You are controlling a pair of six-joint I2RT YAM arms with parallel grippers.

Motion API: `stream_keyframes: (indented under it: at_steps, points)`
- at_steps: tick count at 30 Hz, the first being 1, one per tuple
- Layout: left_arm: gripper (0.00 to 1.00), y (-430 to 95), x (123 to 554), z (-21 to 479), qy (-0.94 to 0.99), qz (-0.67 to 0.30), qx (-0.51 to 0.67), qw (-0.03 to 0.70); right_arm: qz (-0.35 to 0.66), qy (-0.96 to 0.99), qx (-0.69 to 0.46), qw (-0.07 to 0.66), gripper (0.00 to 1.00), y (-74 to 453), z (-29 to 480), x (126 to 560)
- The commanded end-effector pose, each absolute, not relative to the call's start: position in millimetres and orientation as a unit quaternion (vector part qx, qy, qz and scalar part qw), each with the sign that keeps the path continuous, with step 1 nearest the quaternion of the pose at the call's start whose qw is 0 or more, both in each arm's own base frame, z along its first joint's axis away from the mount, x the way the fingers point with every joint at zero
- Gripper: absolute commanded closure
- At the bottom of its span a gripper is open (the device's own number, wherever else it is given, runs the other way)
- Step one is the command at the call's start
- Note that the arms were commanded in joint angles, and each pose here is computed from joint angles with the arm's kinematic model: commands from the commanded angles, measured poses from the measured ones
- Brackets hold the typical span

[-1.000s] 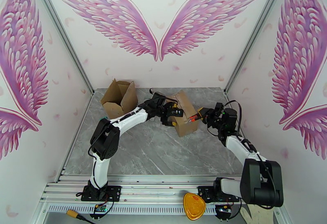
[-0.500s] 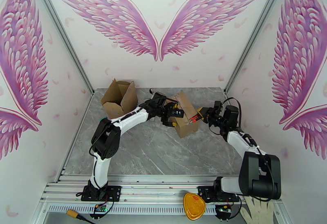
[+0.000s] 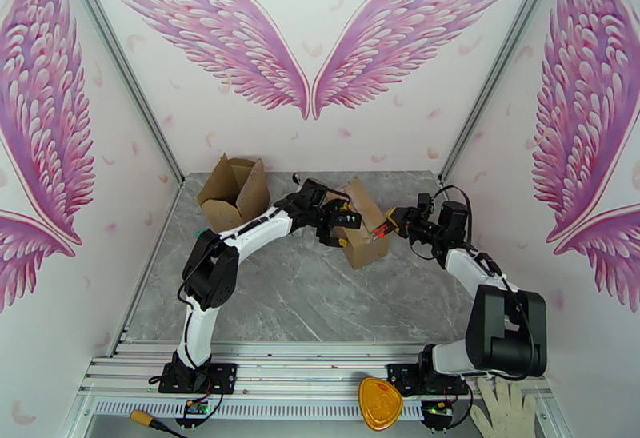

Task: Unpack the express box

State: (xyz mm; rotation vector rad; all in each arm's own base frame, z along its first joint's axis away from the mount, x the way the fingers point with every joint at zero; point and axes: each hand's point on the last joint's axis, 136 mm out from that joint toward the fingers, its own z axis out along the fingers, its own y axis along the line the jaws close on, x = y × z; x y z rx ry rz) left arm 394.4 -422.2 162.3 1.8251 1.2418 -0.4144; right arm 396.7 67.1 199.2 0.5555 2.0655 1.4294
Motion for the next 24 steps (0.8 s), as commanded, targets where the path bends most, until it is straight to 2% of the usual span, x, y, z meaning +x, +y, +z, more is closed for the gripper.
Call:
stream_keyframes:
  at_steps: [1,10,17,24]
  points:
    - [0.05,-427,444,185,0.497,-0.099,0.703,0.498,0.639,0.751,0.131,0.1,1.0,122,202,336]
    - [0.05,-424,449,195,0.5,-0.096,0.698,0.503,0.625,0.762,0.14,0.098,1.0,119,199,340]
    - [0.05,-445,416,217,0.503,-0.065,0.68,0.53,0.565,0.778,0.199,0.188,1.0,107,205,358]
    - [0.05,-462,394,229,0.482,-0.063,0.686,0.542,0.559,0.772,0.204,0.224,1.0,113,203,385]
